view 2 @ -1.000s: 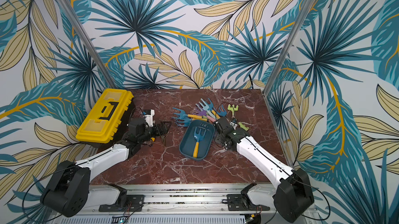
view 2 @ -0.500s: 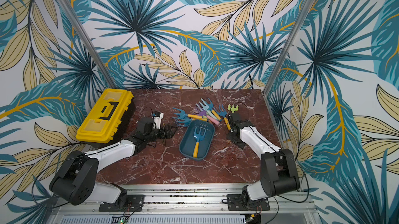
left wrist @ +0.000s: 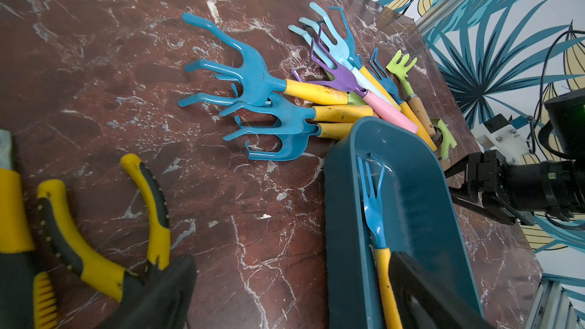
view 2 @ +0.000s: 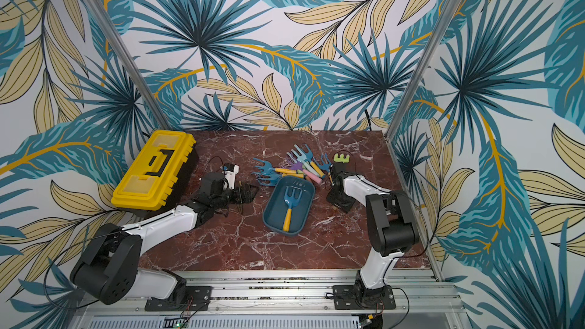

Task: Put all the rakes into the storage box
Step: Pick up the rake at the center of the board.

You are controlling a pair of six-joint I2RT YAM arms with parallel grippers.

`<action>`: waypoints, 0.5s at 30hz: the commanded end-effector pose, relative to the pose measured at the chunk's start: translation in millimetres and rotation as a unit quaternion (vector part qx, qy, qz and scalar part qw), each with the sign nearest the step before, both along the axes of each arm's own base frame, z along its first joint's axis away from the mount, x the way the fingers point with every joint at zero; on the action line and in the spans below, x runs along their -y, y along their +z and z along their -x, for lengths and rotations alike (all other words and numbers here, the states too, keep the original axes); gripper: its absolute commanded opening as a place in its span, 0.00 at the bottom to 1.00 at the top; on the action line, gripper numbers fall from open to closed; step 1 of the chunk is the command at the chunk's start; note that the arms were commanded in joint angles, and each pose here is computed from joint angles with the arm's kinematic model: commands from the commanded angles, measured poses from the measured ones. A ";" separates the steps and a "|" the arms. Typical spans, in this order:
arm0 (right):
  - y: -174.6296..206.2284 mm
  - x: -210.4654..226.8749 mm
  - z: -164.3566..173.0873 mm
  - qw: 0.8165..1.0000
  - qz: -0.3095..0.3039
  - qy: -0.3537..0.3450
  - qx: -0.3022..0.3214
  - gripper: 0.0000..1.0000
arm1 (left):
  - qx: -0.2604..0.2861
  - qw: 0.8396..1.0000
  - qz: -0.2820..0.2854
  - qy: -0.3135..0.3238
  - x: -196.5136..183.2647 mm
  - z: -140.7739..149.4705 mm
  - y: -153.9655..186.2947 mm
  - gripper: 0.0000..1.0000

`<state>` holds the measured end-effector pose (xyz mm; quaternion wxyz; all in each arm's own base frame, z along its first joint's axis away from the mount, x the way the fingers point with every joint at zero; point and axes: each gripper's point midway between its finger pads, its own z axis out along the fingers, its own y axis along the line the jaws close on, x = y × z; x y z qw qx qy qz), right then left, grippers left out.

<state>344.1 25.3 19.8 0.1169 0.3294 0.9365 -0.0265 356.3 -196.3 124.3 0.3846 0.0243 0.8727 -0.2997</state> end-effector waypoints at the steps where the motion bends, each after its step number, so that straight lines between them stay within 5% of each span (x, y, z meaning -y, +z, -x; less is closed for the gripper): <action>1: -9.1 4.0 4.2 1.000 0.003 -0.011 -0.021 0.51 | 0.017 1.000 0.004 0.003 3.7 -9.4 13.7 1.00; 10: -12.7 15.6 34.4 0.998 0.018 -0.045 -0.039 0.45 | 0.029 0.999 -0.010 0.018 -4.4 -9.4 17.8 1.00; 15: -10.8 19.5 46.6 0.998 0.022 -0.055 -0.034 0.32 | 0.030 0.999 -0.001 0.012 -2.5 -6.2 23.9 1.00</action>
